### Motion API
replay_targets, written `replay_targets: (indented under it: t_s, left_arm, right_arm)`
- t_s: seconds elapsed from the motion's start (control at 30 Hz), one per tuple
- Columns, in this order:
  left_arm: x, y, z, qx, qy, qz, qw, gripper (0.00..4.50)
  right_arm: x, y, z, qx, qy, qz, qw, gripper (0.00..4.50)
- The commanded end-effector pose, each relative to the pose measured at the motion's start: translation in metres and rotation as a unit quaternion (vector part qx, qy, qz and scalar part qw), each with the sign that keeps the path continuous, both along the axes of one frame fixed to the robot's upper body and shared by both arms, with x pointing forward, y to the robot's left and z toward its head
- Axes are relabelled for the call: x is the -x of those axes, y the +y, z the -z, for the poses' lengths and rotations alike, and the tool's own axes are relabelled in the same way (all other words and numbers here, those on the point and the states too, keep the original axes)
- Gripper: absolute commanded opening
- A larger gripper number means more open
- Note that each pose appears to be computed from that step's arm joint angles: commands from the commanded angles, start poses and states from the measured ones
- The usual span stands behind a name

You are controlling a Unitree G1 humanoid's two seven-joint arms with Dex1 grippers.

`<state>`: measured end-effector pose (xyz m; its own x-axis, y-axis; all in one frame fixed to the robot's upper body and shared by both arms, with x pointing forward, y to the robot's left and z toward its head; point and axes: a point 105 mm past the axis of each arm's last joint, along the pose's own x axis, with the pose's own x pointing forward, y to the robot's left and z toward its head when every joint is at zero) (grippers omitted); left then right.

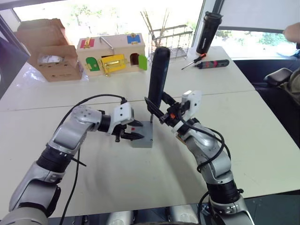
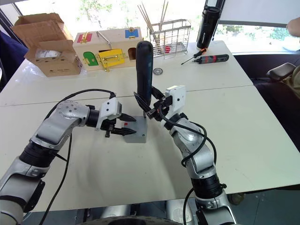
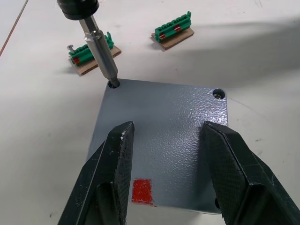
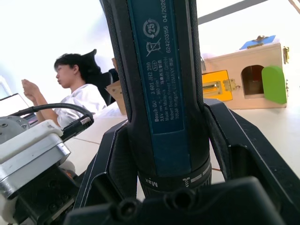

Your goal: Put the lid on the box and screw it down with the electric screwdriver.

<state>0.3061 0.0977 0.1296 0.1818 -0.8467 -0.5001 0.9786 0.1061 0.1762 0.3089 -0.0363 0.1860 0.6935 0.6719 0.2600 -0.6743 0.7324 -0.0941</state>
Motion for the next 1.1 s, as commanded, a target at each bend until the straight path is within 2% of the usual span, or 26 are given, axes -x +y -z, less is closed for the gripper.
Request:
replay_targets:
  t_s: [0.03, 0.27, 0.6, 1.1]
  left_arm:
    - [-0.001, 0.010, 0.021, -0.022, 0.036, -0.028, 0.999, 2.34]
    - [0.001, 0.010, 0.020, -0.021, 0.038, -0.028, 0.999, 2.34]
    - [0.001, 0.009, 0.020, -0.022, 0.035, -0.027, 0.999, 2.34]
    - [0.001, 0.007, 0.020, -0.023, 0.033, -0.021, 0.999, 2.34]
  right_arm:
    - [0.005, 0.015, 0.033, 0.033, 0.052, -0.032, 0.998, 1.85]
    - [0.002, 0.020, 0.044, 0.048, 0.070, -0.034, 0.996, 1.85]
    - [-0.008, 0.015, 0.057, 0.022, 0.101, -0.010, 0.995, 1.85]
    - [-0.004, 0.010, 0.075, 0.028, 0.119, 0.001, 0.993, 1.85]
